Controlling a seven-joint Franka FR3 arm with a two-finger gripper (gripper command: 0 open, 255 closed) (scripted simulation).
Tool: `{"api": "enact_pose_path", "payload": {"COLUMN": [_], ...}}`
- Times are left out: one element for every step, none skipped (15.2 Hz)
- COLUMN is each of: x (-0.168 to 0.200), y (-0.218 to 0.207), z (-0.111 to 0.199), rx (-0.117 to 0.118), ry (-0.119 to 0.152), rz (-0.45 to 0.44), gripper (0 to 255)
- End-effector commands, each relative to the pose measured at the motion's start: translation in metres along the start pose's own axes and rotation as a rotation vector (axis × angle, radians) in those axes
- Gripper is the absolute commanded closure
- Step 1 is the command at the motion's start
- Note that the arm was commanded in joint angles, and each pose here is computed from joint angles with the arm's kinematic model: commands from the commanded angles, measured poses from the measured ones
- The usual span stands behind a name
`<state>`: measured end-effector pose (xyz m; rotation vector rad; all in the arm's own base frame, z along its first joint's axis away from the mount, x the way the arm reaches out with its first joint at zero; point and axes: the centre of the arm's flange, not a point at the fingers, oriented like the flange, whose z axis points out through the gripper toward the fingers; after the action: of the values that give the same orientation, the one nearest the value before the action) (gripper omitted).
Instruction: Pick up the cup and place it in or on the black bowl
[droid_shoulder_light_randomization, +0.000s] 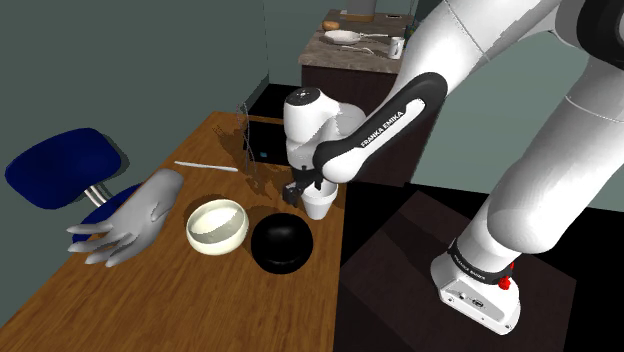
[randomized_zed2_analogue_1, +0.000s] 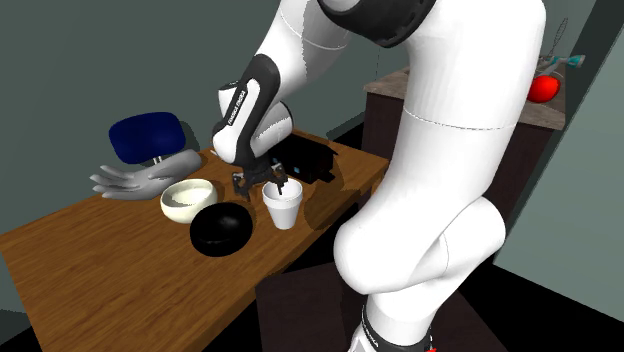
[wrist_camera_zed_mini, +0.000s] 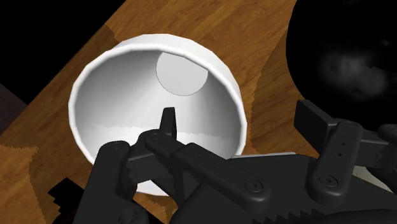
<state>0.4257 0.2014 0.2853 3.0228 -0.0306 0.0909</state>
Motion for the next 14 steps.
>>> {"api": "enact_pose_path", "payload": {"x": [-0.0005,-0.0005,-0.0005,-0.0005,-0.0005,-0.0005,-0.0005,-0.0005,-0.0005,-0.0005,-0.0005,-0.0005,-0.0005,-0.0005], "y": [-0.0014,-0.0014,-0.0014,-0.0014,-0.0014,-0.0014,-0.0014,-0.0014,-0.0013,-0.0013,-0.0013,-0.0013,-0.0013,-0.0013], "z": [0.0113,0.0144,0.0144,0.0144,0.0144,0.0144,0.0144,0.0144,0.0143,0.0143,0.0143,0.0143,0.0143,0.0143], "rx": [0.000,0.000,0.000,0.000,0.000,0.000,0.000,0.000,0.000,0.000,0.000,0.000,0.000,0.000], "ry": [0.000,0.000,0.000,0.000,0.000,0.000,0.000,0.000,0.000,0.000,0.000,0.000,0.000,0.000], "rz": [0.000,0.000,0.000,0.000,0.000,0.000,0.000,0.000,0.000,0.000,0.000,0.000,0.000,0.000], "gripper": [0,0,0,0,0,0,0,0,0,255,255,255,255,255]}}
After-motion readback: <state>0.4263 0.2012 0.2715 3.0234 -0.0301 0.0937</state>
